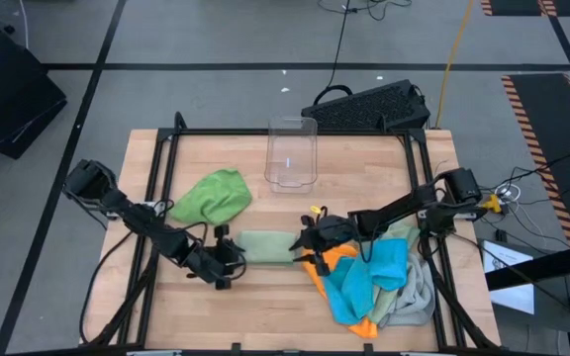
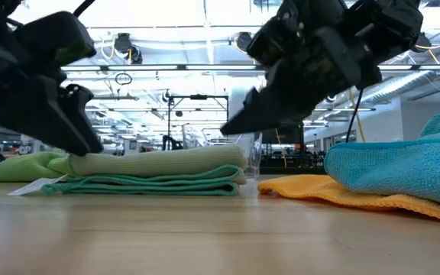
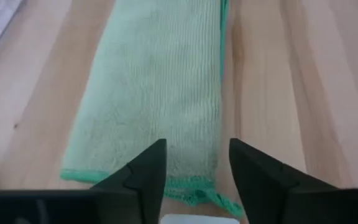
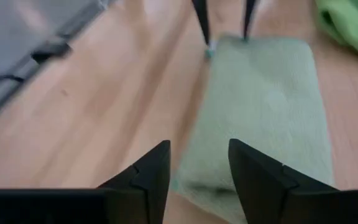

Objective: Fold microfiber towels
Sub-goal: Fold the left light green towel

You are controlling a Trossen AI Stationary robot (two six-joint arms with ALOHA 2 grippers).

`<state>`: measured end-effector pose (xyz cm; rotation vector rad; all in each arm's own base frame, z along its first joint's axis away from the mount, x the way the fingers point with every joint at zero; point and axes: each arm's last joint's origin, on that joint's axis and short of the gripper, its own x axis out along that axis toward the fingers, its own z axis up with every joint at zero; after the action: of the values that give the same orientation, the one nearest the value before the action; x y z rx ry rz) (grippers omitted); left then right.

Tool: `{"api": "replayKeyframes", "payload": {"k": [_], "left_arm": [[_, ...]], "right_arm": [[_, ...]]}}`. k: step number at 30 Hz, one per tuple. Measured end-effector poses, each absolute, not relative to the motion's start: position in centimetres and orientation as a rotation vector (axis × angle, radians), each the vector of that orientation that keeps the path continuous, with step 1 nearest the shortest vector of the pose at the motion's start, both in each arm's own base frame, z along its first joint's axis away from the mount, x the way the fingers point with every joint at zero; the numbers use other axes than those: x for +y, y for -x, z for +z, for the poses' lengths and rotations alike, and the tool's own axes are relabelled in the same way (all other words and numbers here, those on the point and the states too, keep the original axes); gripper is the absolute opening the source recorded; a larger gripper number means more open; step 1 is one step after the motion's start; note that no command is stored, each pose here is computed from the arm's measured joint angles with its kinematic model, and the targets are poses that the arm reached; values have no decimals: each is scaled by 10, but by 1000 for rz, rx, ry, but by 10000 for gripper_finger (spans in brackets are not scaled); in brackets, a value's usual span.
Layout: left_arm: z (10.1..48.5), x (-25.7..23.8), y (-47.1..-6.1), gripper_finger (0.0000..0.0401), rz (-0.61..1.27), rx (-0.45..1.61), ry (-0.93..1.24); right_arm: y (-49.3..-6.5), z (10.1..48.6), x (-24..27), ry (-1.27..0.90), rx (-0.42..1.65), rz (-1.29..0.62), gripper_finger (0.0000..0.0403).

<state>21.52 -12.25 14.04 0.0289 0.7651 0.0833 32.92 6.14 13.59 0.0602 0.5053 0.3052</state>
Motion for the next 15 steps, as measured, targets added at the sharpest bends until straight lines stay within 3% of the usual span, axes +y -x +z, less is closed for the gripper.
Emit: {"api": "replayKeyframes", "payload": {"k": [6, 9, 15], "left_arm": [[167, -119, -218, 190, 146, 582, -57], [167, -115, -226, 178, 183, 508, -43], [132, -105, -236, 139, 233, 608, -24]], "right_arm": [[-339, 147, 64, -70, 300, 341, 170], [-345, 138, 62, -94, 242, 308, 146], [-357, 109, 62, -124, 274, 266, 75]]}}
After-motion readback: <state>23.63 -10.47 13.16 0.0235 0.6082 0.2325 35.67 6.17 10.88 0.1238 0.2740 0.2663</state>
